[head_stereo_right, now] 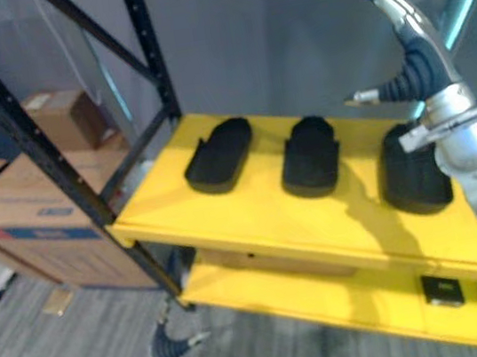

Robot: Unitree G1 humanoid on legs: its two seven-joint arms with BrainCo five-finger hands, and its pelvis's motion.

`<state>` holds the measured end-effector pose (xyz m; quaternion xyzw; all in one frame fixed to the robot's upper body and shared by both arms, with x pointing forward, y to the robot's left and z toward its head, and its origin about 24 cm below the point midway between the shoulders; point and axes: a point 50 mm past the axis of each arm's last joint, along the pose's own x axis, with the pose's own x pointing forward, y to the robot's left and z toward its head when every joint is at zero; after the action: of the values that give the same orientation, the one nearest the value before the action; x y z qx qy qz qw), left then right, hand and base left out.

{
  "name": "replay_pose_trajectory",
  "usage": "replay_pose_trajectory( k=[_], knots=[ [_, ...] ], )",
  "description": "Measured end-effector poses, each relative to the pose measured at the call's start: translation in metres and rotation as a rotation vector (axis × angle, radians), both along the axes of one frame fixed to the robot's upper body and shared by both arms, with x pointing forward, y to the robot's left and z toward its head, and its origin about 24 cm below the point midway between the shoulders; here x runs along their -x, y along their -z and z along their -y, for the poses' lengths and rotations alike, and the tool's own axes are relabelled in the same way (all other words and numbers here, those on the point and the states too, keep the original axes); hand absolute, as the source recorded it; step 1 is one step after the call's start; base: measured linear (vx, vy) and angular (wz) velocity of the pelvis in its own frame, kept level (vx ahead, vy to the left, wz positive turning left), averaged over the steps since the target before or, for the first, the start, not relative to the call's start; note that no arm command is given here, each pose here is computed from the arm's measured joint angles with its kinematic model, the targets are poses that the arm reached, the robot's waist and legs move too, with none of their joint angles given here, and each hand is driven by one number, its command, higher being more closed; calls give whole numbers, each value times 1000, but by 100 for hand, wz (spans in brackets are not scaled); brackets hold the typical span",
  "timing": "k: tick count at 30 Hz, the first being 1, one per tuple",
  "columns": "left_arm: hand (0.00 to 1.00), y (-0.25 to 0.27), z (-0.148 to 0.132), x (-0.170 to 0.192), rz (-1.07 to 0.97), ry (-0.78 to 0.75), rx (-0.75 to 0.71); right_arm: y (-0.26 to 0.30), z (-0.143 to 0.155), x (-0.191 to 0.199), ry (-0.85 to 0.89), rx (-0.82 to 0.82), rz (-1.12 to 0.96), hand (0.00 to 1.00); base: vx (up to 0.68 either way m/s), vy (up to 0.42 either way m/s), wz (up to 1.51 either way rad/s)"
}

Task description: Walk over and take plastic housings, then place them on the shelf

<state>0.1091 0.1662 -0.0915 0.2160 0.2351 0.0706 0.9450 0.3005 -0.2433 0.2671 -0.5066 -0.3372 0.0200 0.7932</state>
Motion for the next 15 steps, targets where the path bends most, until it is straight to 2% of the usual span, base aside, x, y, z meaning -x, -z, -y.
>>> replay_pose_trajectory(
  k=[2, 4, 12, 15],
  knots=[
    [0, 12, 0, 15, -83, 8, -3, 10, -3, -3, -14, 93, -91, 0, -56, -10, -4],
    [0, 13, 2, 14, -87, 12, 13, 13, -3, -3, -13, 146, -140, 0, -52, 5, -3],
    [0, 18, 1, 6, -101, 8, 46, 10, -9, -8, -31, 178, -155, 0, -8, 5, 2],
    [0, 22, -5, 4, -122, -53, 89, 7, -13, -9, -36, 196, -146, 0, 36, -12, 7]
  ],
)
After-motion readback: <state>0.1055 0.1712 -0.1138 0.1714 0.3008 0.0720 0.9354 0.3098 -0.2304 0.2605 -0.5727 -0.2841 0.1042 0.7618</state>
